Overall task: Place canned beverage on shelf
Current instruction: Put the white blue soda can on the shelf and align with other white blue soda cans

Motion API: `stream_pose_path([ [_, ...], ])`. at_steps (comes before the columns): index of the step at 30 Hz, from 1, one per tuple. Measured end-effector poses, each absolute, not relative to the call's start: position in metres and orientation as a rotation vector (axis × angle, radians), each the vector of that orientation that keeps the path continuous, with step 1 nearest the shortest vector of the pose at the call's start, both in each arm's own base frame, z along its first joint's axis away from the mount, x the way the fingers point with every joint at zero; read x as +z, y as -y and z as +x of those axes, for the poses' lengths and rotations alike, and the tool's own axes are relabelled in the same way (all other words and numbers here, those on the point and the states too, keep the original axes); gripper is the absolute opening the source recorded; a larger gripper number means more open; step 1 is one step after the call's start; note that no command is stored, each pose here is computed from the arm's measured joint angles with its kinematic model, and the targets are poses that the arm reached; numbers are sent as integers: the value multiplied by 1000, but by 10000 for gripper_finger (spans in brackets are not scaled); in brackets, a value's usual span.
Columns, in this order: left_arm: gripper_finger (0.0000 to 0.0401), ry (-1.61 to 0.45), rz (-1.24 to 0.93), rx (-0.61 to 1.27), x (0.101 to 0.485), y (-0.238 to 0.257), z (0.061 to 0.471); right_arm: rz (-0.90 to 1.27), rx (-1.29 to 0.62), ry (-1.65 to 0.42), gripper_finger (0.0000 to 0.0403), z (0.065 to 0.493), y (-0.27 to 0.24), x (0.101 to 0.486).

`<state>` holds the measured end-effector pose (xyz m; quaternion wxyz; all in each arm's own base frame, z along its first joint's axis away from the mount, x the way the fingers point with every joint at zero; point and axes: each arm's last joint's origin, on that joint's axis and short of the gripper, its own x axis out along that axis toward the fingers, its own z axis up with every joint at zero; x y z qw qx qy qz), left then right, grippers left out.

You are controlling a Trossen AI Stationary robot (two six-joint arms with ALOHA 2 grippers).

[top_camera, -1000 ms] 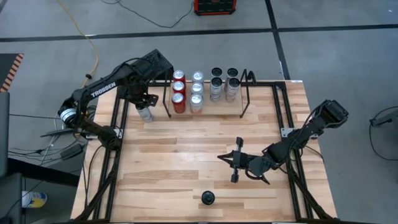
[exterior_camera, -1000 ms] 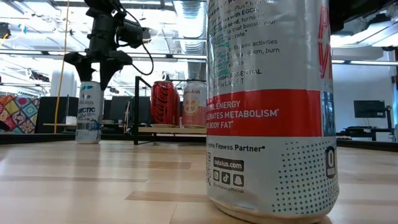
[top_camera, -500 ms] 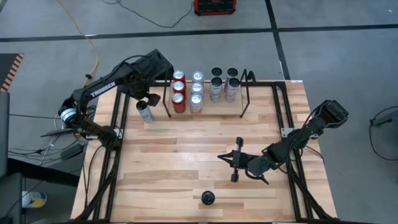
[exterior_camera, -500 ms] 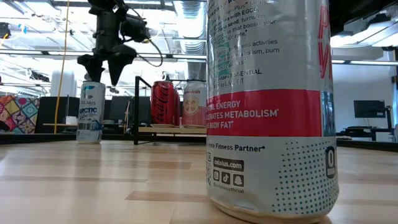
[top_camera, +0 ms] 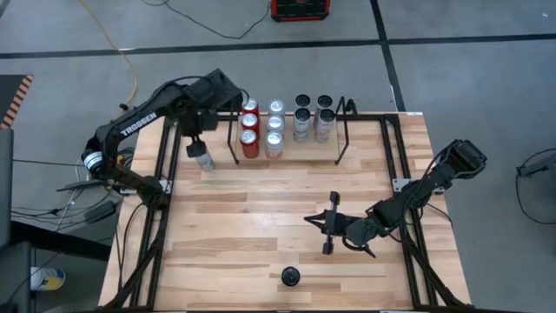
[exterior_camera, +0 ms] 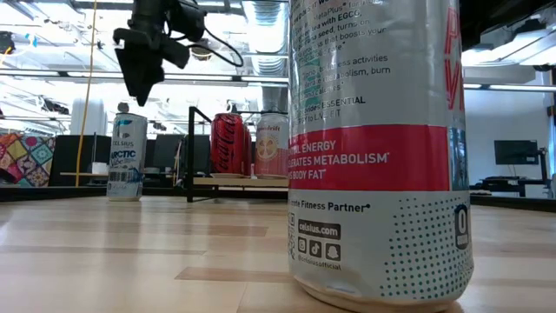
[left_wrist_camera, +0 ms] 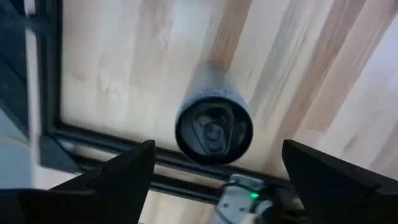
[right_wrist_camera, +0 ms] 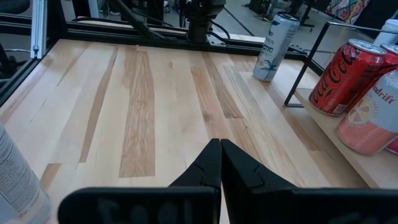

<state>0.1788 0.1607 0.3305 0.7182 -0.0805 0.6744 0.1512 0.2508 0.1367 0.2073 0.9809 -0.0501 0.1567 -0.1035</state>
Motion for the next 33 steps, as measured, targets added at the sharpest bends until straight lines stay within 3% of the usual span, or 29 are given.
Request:
stream_pose_path([
  [5, 336, -1532, -51, 284, 329, -152, 186, -101, -208, -315, 27, 251, -137, 207],
  [18, 336, -1498, -55, 252, 328, -149, 191, -81, -188, -321, 27, 251, -137, 207],
  [33, 336, -1591, -15, 271, 296, -147, 192, -72, -184, -328, 27, 250, -139, 206],
])
